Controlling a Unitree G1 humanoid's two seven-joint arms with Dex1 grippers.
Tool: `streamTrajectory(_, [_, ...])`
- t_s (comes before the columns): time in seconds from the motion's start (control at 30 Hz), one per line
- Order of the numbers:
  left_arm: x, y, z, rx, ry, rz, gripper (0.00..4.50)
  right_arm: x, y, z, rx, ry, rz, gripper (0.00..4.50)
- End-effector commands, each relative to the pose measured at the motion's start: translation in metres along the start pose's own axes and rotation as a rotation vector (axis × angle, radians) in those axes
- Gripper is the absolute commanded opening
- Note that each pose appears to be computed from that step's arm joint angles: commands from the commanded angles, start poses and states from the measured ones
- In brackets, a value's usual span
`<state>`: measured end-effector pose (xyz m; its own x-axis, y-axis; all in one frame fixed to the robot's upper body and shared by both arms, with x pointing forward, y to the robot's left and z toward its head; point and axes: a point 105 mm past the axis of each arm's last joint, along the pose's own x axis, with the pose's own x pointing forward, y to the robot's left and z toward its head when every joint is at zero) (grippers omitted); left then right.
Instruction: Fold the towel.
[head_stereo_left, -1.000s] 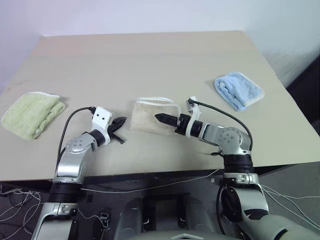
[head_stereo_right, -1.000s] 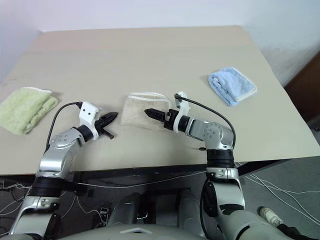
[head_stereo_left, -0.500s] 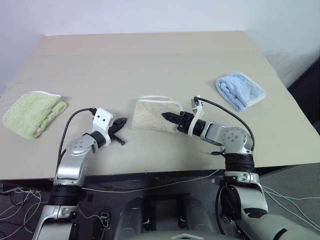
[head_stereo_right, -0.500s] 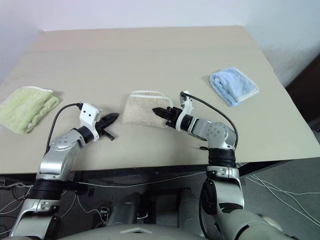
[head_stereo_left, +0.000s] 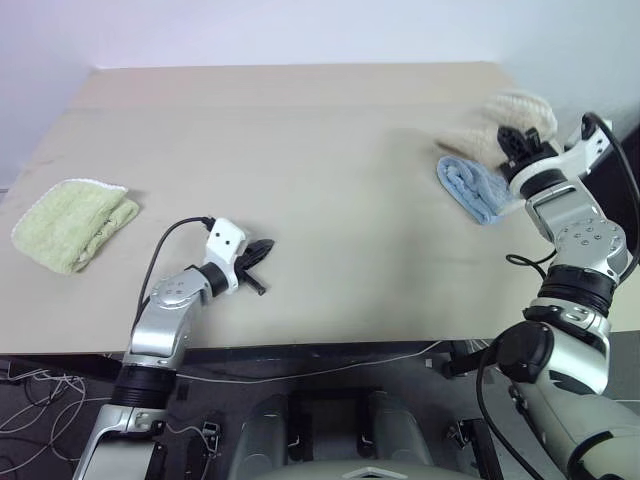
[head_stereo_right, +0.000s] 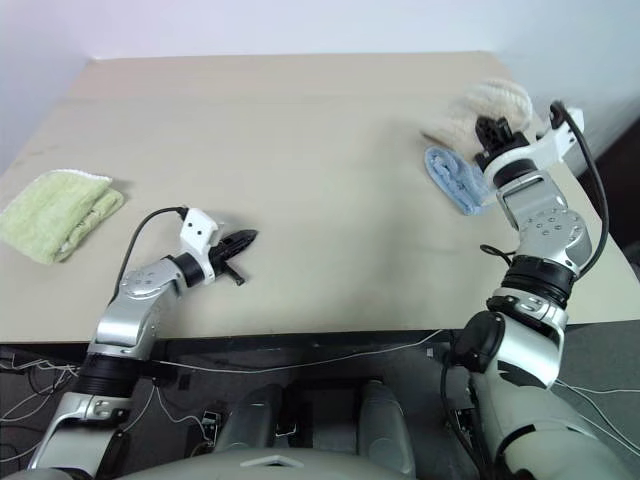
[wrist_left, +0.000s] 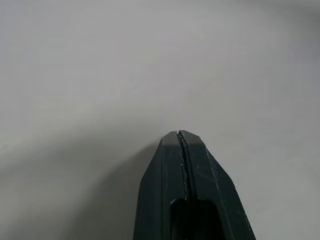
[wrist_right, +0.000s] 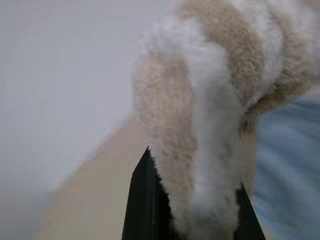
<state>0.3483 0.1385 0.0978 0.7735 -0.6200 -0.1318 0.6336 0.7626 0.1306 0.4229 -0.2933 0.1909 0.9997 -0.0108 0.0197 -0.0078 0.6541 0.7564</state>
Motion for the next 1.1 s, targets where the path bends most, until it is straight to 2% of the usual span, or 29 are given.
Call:
streamTrajectory(0.03, [0.005, -0.004, 0.009, 0.035, -0.021, -0.023, 0.0, 0.0, -0.033, 0.0, 0.021, 0.018, -0.172, 0.01])
streamTrajectory(0.17, [0.004, -0.006, 0.007, 0.035, -0.017, -0.028, 0.0, -0.001, -0.048, -0.003, 0.017, 0.003, -0.236, 0.01])
streamTrajectory(0.2, [0.004, -0.007, 0.007, 0.035, -0.016, -0.028, 0.0, -0.001, -0.049, -0.003, 0.02, -0.004, -0.237, 0.65])
streamTrajectory(0.43, [0.001, -0.006, 0.005, 0.032, -0.011, -0.021, 0.0, -0.003, -0.037, -0.003, 0.026, -0.046, -0.152, 2.97])
streamTrajectory(0.57, [0.001, -0.005, 0.005, 0.026, -0.014, -0.011, 0.0, -0.014, -0.035, 0.009, 0.048, -0.131, -0.138, 4.33])
streamTrajectory(0.6, [0.001, -0.004, 0.005, 0.022, -0.017, -0.008, 0.0, -0.019, -0.033, 0.013, 0.008, -0.158, -0.135, 4.48])
streamTrajectory(0.83, [0.012, 0.012, 0.008, -0.012, -0.04, 0.083, 0.0, -0.055, -0.026, 0.016, -0.284, -0.275, -0.149, 4.48])
streamTrajectory(0.97, [0.018, 0.021, 0.012, -0.008, -0.062, 0.121, 0.0, -0.065, -0.011, 0.01, -0.449, -0.275, -0.11, 4.48])
streamTrajectory(1.1, [0.019, 0.034, 0.017, -0.004, -0.089, 0.189, 0.0, -0.066, 0.014, -0.006, -0.768, -0.246, -0.024, 4.48])
